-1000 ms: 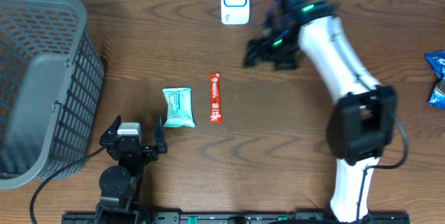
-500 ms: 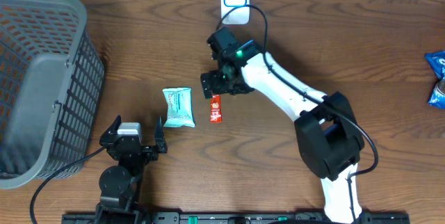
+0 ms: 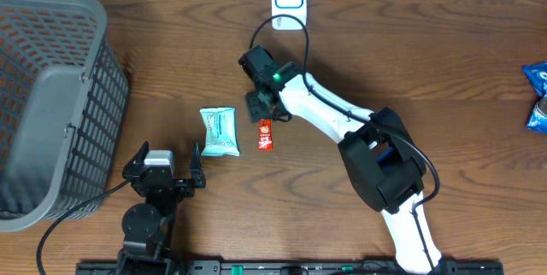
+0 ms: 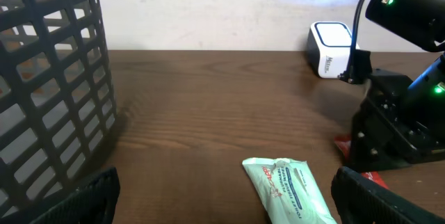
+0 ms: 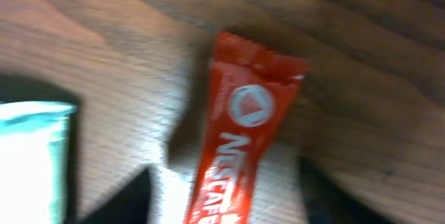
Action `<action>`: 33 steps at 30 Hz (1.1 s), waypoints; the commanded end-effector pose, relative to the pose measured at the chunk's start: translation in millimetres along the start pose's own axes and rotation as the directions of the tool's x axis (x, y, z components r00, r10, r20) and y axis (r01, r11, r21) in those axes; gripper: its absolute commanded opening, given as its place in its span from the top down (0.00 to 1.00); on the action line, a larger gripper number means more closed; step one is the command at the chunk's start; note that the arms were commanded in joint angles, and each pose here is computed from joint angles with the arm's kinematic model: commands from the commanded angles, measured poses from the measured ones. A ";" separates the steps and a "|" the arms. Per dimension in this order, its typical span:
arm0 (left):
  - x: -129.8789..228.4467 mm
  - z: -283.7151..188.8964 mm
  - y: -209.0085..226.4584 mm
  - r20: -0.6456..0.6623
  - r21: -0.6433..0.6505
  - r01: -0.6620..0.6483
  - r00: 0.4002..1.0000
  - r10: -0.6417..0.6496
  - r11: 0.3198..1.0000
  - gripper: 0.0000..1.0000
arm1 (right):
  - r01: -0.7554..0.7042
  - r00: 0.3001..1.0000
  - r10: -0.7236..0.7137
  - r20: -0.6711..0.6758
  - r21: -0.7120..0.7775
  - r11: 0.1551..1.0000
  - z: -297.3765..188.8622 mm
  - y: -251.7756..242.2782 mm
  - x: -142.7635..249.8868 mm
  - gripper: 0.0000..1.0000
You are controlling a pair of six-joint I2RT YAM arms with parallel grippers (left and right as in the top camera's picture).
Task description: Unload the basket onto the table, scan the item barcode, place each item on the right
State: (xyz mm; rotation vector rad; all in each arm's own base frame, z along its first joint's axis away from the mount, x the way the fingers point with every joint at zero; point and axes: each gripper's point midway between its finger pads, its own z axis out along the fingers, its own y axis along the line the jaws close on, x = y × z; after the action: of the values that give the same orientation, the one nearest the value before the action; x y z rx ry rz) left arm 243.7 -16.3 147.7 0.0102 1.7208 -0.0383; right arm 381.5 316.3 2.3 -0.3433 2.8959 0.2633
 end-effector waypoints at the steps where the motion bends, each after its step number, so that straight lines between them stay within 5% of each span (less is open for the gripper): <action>1: 18.6 2.7 1.4 -0.045 -0.007 -0.004 0.999 0.004 1.000 0.02 | -0.014 0.992 0.021 -0.128 0.051 0.999 35.6 -17.4 32.6 0.76; 3: 18.6 2.7 1.4 -0.045 -0.007 -0.004 0.999 0.004 1.000 0.02 | -0.011 0.987 0.021 -0.162 0.065 0.998 35.3 -19.5 41.7 0.96; 4: 18.6 2.7 1.4 -0.045 -0.007 -0.004 0.999 0.004 1.000 0.02 | -0.006 0.983 0.020 -0.182 0.075 0.997 34.3 -20.2 47.5 0.99; 9: 18.6 2.7 1.4 -0.045 -0.007 -0.004 0.999 0.004 1.000 0.02 | -0.006 0.959 0.024 -0.281 0.062 0.998 27.3 -16.0 70.8 0.99; 14: 18.6 2.7 1.4 -0.045 -0.007 -0.004 0.999 0.004 1.000 0.02 | -0.156 0.876 0.113 -0.469 -0.055 0.986 -17.2 7.1 84.7 0.99; 23: 18.6 2.7 1.4 -0.045 -0.007 -0.004 0.999 0.004 1.000 0.02 | -0.538 0.557 0.239 -0.795 -0.126 0.833 -114.1 41.2 101.7 0.99; 28: 18.6 2.7 1.4 -0.045 -0.007 -0.004 0.999 0.004 1.000 0.02 | -0.671 0.445 0.230 -0.865 -0.153 0.725 -137.1 50.1 93.3 0.99; 33: 18.6 2.7 1.4 -0.045 -0.007 -0.004 0.999 0.004 1.000 0.02 | -0.818 0.243 0.265 -0.933 -0.051 0.572 -159.9 66.8 81.5 0.99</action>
State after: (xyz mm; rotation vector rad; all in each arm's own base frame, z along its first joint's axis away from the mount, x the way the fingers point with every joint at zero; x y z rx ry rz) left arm 243.7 -16.3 147.7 0.0102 1.7208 -0.0383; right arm 250.8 308.1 115.2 0.6165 3.7953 1.1438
